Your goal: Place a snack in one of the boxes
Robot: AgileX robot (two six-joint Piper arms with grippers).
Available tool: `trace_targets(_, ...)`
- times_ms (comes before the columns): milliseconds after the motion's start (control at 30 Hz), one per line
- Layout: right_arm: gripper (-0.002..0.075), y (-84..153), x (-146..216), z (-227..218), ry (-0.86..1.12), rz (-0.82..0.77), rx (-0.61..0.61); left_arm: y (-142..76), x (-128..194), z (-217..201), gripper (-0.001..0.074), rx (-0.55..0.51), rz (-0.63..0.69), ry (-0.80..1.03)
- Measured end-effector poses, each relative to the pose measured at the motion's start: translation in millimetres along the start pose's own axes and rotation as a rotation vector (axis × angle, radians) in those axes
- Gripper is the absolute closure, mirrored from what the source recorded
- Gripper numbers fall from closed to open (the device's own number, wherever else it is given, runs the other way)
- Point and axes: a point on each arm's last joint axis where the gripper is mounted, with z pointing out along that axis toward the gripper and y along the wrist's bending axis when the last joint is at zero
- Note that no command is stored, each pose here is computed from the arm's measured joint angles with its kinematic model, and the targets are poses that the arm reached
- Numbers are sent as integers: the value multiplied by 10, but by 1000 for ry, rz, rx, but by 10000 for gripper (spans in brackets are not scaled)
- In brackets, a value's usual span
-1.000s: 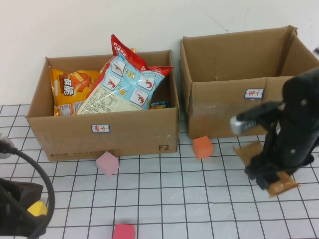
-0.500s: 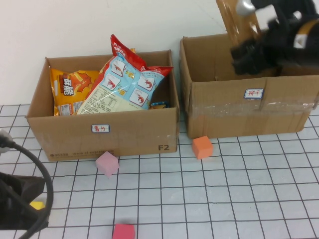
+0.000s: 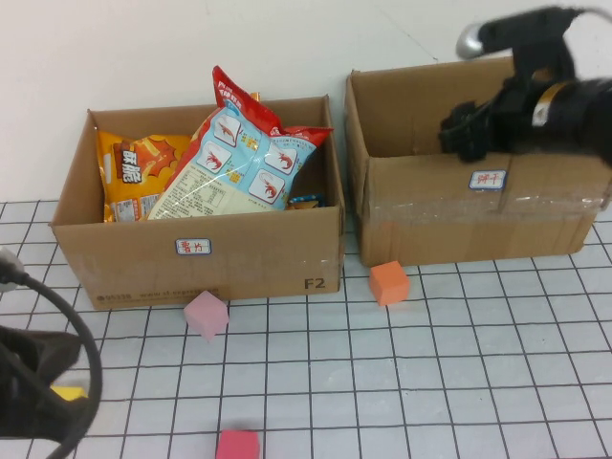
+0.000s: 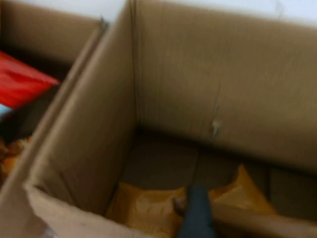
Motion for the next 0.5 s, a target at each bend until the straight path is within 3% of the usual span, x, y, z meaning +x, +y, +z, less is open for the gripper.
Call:
trace_targets(100, 292, -31, -148, -284, -17, -34, 14, 20, -23, -69, 736, -31, 27, -55)
trace_targets(333, 622, -134, -345, -1192, 49, -184, 61, 58, -51, -513, 736, -138, 82, -313)
trace_targets(500, 712, -167, -275, -1665, 54, -282, 72, 64, 77, -844, 736, -205, 123, -448)
